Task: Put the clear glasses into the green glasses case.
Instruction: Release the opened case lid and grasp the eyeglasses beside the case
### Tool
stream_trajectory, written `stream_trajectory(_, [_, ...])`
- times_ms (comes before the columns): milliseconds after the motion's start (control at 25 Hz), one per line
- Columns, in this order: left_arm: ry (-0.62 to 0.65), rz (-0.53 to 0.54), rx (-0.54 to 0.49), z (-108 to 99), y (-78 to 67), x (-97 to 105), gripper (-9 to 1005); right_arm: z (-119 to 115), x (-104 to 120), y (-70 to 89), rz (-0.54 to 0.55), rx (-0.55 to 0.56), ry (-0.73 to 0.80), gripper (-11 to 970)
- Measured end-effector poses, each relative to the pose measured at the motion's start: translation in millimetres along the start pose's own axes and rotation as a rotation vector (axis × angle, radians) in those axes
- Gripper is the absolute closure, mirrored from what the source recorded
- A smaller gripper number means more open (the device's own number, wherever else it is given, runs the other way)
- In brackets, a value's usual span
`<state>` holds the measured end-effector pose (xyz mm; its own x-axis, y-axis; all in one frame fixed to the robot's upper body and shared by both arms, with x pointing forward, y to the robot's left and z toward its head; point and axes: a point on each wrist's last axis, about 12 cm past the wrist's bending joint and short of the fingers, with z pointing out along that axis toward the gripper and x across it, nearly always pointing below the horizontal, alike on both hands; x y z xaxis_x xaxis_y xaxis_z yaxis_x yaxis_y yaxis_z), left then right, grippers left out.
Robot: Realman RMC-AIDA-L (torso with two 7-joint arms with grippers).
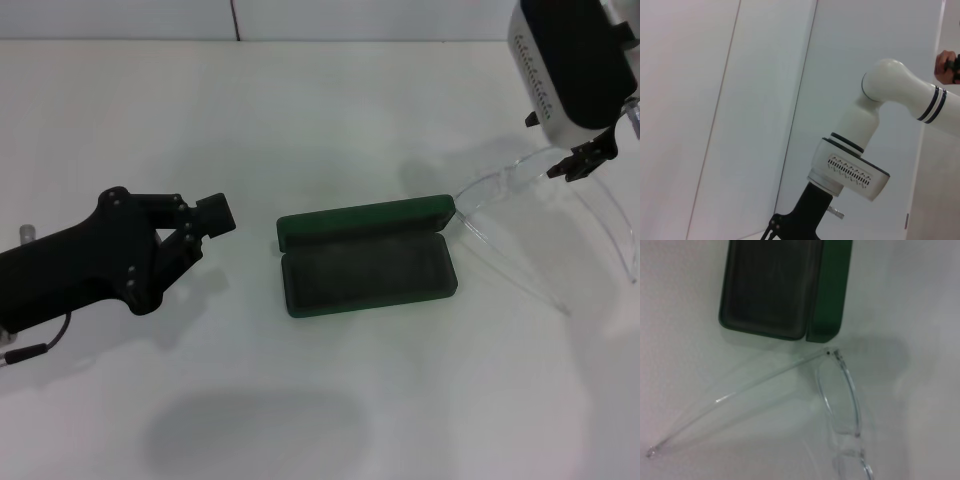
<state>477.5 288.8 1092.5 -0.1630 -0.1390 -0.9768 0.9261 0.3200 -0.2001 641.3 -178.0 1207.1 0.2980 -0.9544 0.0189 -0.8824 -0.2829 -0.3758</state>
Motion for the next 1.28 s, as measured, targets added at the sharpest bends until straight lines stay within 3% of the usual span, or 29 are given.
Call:
stream_trajectory(720, [-0.008,-0.005,-0.011,-1,-2.8,8,964,32,-20,0.8,-0.061,-0.020,-0.082,350])
stream_trajectory(1280, [-0.011,-0.009,-0.028,-2,-4.1,14,964,45,-18,3.8,-0.049,-0.039,-0.070,361])
